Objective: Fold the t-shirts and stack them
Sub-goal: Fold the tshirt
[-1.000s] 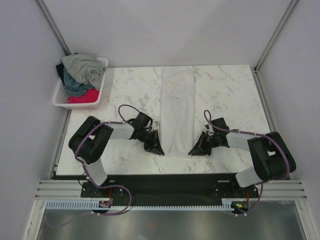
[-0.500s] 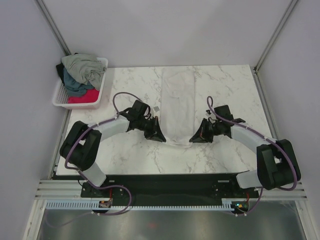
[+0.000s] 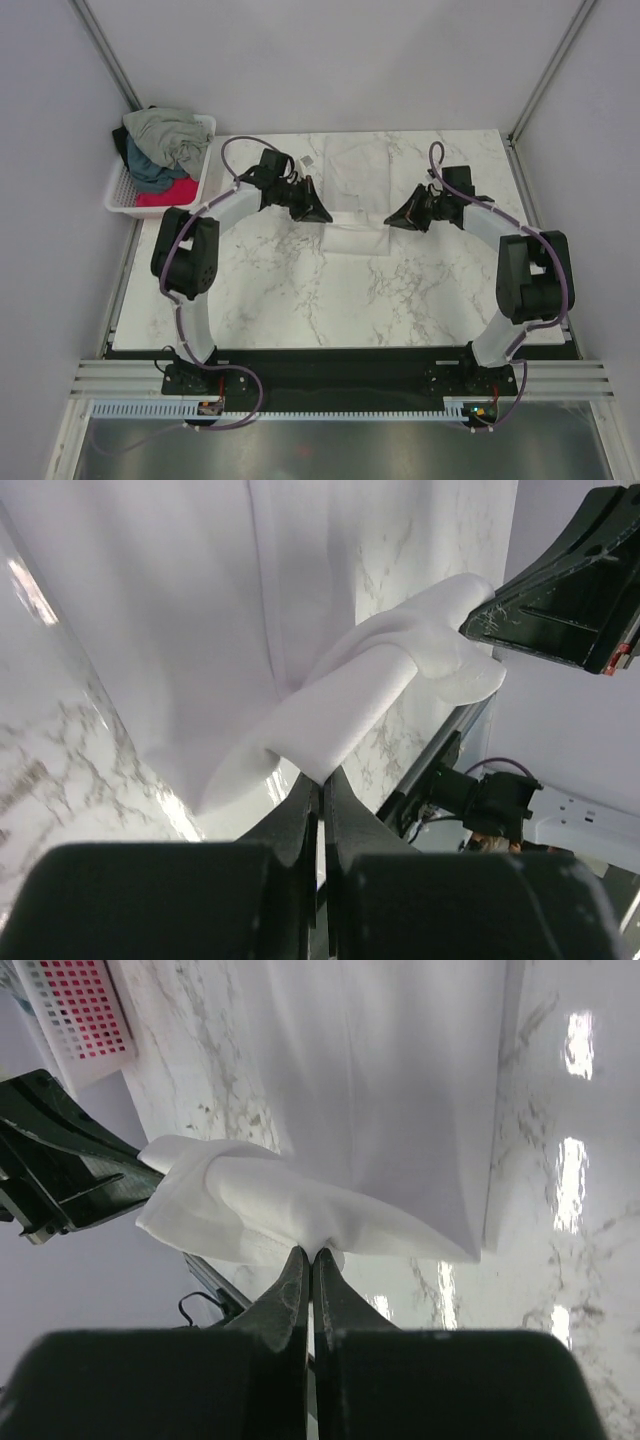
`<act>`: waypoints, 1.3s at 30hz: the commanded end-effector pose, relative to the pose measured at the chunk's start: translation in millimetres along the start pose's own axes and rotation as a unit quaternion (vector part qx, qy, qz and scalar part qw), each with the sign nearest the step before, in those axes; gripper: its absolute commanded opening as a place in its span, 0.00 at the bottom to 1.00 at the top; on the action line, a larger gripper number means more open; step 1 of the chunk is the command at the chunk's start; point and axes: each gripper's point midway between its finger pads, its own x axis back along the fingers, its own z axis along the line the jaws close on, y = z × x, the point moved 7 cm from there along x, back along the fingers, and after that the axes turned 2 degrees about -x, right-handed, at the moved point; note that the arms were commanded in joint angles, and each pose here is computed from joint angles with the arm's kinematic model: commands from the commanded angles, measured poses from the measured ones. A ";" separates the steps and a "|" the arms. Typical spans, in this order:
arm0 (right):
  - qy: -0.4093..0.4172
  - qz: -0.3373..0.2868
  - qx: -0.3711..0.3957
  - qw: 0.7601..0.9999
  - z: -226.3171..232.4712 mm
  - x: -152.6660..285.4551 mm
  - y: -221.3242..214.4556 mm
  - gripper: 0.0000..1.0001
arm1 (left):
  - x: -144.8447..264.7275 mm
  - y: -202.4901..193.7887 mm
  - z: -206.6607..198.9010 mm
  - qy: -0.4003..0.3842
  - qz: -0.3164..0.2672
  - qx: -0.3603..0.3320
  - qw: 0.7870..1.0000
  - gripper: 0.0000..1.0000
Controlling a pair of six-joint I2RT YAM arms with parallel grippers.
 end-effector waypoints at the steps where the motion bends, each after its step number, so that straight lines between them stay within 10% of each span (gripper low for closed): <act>1: 0.033 -0.048 0.035 0.998 18.9 -10.1 40.1 0.00 | -4.3 32.3 4.8 -0.011 -0.016 -0.038 0.999 0.02; 11: 0.045 -0.085 0.077 0.992 30.1 -47.7 105.9 0.00 | -31.0 93.4 31.7 0.010 -0.064 -0.079 0.995 0.02; 14: 0.039 -0.098 0.092 0.990 28.4 -52.2 116.6 0.37 | -35.0 103.3 33.1 0.013 -0.077 -0.104 0.991 0.50; 17: 0.040 -0.114 0.105 0.987 36.0 -39.0 123.3 0.59 | -18.7 111.8 13.3 0.013 -0.090 -0.151 0.984 0.68; 39: -0.026 0.000 -0.046 0.999 -65.5 -18.0 25.9 0.59 | -14.1 -24.8 69.0 0.015 0.079 0.064 0.995 0.69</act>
